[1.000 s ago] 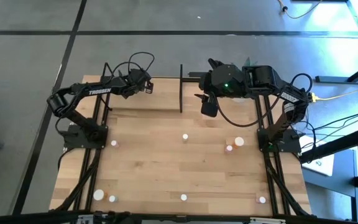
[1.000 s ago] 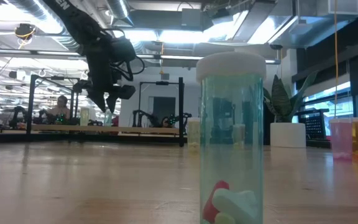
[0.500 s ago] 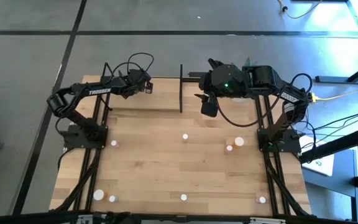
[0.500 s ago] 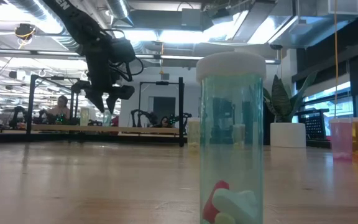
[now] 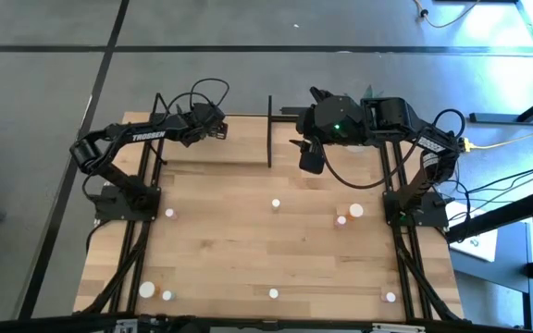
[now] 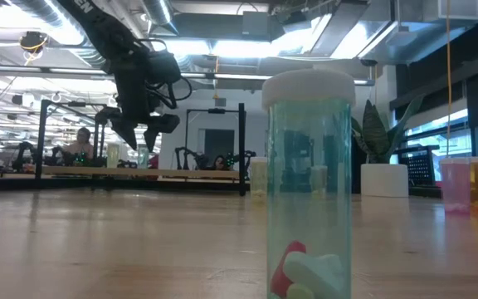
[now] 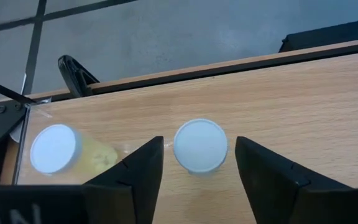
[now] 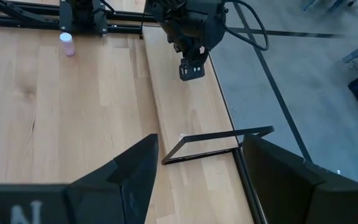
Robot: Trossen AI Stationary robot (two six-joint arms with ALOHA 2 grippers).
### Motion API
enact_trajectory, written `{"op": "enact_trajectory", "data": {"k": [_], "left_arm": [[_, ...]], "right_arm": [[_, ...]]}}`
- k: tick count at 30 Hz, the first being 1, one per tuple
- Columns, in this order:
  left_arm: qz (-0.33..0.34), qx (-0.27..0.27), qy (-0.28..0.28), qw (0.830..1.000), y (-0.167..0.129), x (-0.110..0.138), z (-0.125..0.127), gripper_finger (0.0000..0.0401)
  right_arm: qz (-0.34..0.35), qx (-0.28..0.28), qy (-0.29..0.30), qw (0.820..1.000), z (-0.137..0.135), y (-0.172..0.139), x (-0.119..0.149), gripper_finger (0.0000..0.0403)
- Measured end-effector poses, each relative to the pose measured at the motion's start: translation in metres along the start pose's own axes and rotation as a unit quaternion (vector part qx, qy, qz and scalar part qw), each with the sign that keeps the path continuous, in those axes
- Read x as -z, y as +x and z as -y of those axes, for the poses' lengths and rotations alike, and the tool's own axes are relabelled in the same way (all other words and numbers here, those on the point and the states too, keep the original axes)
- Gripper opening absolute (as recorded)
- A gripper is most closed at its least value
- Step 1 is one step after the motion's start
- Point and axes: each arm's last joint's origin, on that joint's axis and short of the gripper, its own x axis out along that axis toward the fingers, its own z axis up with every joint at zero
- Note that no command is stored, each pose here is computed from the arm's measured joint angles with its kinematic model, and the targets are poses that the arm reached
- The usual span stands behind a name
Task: Pick and place medicine bottles onto shelf by color
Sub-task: Put the top right pink pill bottle on the shelf
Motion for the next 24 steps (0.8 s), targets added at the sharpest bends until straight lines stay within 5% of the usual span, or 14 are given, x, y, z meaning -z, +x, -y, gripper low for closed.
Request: {"op": "enact_trajectory", "data": {"k": [17,24], "left_arm": [[0.051,0.049,0.020,0.997,-0.041,-0.014,-0.013,0.0195],[0.107,0.136,0.126,0.977,-0.102,-0.009,-0.024,0.0195]], "right_arm": [[0.000,0.000,0.001,1.000,0.000,0.000,0.000,0.0236],[0.000,0.000,0.001,1.000,0.000,0.000,0.000,0.0236]]}}
